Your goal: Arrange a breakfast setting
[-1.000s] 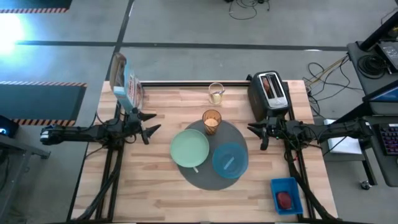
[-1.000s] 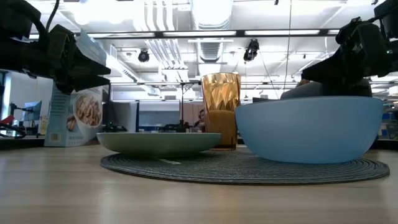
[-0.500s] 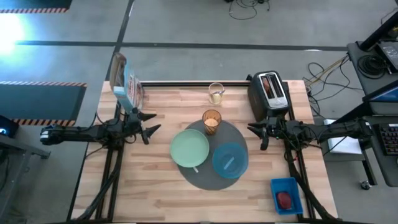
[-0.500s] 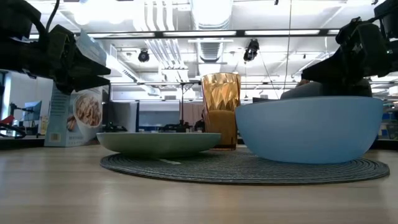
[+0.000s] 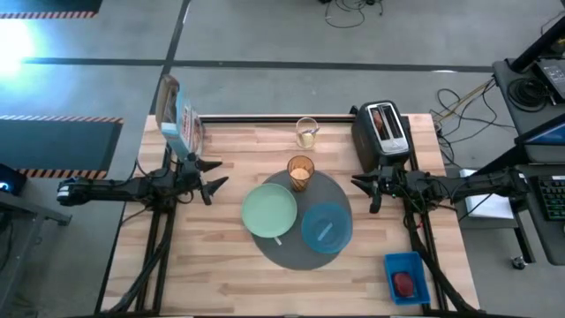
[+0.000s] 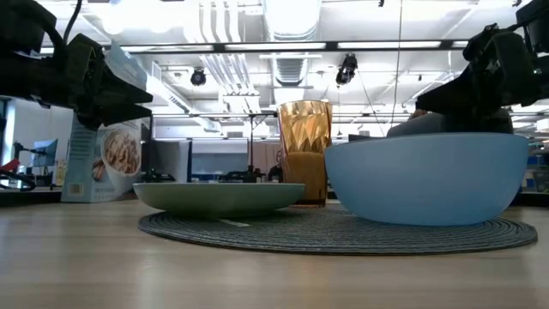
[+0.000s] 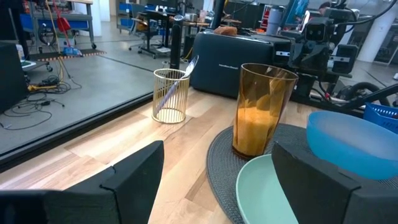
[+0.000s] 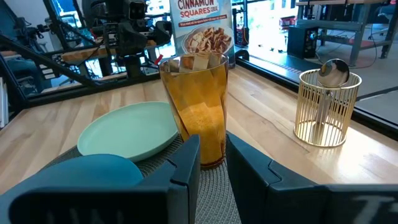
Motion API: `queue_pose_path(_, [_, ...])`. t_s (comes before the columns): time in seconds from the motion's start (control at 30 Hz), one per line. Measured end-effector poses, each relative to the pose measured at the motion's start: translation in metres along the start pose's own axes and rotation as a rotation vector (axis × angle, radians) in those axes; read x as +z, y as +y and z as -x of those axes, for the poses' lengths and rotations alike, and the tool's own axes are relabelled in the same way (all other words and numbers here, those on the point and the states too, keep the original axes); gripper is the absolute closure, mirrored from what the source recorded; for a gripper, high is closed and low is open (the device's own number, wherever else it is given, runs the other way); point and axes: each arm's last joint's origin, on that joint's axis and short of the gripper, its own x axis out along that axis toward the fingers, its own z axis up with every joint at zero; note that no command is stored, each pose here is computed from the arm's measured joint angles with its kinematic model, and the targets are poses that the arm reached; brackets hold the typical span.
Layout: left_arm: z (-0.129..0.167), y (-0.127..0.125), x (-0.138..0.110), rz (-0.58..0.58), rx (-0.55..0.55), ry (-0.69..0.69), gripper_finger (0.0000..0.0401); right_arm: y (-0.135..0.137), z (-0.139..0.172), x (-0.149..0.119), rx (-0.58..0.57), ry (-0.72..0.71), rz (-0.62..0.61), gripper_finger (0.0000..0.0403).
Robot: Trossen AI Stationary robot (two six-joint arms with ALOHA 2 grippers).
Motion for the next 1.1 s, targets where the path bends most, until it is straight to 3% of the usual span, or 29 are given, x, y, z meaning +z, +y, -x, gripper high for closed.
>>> queue_pose_path(1.1, [0.0, 0.0, -0.0003, -0.001, 0.0, 0.003, 0.0119, 0.0001, 0.0, 0.0025, -0.005, -0.03, 0.008, 0.0335])
